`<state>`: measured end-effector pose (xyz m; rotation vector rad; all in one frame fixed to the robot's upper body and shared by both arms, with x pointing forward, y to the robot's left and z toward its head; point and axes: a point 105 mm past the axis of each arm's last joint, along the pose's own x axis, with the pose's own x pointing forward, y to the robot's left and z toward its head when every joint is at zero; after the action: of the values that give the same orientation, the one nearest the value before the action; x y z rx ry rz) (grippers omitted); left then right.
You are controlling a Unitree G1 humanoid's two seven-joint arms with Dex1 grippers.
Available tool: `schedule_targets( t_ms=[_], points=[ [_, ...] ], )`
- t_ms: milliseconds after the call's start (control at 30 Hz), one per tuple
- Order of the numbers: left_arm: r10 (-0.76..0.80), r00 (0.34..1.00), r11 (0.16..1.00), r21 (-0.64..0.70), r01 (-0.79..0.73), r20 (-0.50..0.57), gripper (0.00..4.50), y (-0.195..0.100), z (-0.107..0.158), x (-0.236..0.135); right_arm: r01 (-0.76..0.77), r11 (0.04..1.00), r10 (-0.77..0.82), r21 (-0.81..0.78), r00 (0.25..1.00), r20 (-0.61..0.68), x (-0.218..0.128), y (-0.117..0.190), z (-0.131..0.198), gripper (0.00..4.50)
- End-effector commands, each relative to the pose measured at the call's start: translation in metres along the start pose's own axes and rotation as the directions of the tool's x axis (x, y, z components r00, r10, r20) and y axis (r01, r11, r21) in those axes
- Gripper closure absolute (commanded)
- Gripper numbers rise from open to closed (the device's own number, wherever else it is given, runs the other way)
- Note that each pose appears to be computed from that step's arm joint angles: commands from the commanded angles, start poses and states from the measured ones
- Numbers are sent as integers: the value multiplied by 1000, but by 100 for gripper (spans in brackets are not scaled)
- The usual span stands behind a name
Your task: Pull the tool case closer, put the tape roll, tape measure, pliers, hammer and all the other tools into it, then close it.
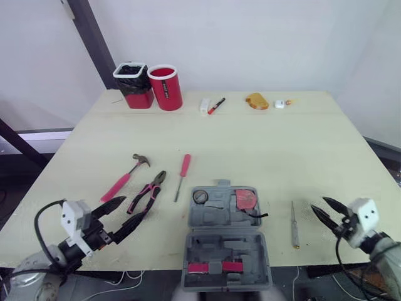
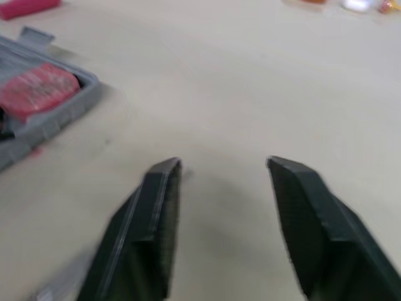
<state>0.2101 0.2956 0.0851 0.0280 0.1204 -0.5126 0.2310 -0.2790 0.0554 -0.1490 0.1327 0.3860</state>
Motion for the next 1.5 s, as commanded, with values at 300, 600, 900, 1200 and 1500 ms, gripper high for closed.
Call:
schedule_targets(
  t_ms=[300,600,900,1200,1500],
  points=[
    [247,967,969,6,-247,-65,0,43,-26,-48,207,974,-208,95,978,-5,-70,-28,-21,10],
    [276,959,961,-7,-276,-59,0,44,-30,-48,244,964,-239,108,970,-52,-81,-29,-41,10],
    [251,967,968,0,-251,-37,0,40,-27,-37,140,984,-140,107,990,-11,-75,-22,-34,10],
    [223,974,975,18,-222,-36,0,33,-17,-5,-117,991,111,59,989,93,-36,11,7,10],
    [221,972,975,1,-221,-87,0,34,-6,42,-451,893,443,-4,876,191,4,61,59,10]
  ],
)
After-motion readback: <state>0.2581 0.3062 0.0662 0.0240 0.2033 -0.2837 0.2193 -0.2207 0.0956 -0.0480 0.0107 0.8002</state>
